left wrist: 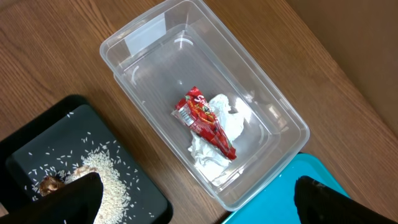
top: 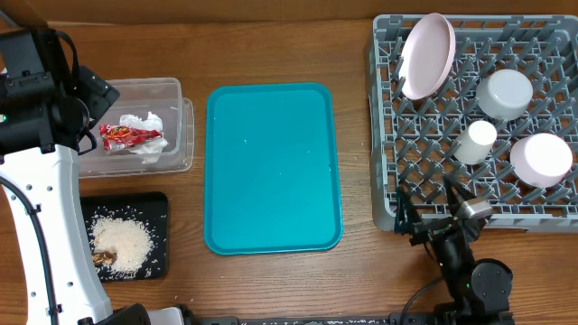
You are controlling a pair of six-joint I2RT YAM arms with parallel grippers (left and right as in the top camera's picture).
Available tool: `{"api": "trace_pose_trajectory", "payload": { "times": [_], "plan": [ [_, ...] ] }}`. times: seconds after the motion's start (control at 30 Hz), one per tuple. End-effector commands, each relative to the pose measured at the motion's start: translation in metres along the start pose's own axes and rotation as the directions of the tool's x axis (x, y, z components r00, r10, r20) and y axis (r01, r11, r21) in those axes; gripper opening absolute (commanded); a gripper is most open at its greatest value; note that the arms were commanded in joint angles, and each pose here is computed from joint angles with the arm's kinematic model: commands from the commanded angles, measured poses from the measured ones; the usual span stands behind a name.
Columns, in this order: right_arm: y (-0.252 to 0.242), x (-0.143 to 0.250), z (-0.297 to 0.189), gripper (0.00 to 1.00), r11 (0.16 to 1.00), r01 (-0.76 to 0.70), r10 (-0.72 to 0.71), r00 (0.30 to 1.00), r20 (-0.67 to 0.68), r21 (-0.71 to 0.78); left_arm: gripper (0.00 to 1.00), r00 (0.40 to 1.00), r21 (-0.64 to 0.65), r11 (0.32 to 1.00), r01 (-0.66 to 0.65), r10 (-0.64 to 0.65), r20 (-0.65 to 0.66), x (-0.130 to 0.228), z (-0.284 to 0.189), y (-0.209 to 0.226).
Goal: Sort waste into correct bins and load items into the dishwasher
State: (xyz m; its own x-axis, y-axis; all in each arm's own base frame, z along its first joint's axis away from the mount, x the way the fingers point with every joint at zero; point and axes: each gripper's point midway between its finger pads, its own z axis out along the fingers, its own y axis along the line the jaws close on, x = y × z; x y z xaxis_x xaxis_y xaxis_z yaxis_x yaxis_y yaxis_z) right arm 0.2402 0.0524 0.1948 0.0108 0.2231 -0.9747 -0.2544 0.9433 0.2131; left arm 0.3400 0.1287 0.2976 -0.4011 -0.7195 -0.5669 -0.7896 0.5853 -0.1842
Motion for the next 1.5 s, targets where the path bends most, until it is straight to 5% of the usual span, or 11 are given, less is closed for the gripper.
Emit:
{"api": "trace_pose_trajectory", "payload": {
  "times": [0.0,1.47],
  "plan": [
    [-0.027,0.008,-0.002,1.0,0.99,0.004,-0.002,1.0,-0.015,0.14,1.0,1.0,0.006,1.0,-0.008,0.008,0.006,-0.002,-0.001,-0.002],
    [-0.052,0.014,-0.007,1.0,0.972,0.028,-0.018,0.999,-0.046,0.234,1.0,1.0,0.005,1.0,-0.008,0.008,0.004,-0.002,0.0,-0.002]
  ]
}}
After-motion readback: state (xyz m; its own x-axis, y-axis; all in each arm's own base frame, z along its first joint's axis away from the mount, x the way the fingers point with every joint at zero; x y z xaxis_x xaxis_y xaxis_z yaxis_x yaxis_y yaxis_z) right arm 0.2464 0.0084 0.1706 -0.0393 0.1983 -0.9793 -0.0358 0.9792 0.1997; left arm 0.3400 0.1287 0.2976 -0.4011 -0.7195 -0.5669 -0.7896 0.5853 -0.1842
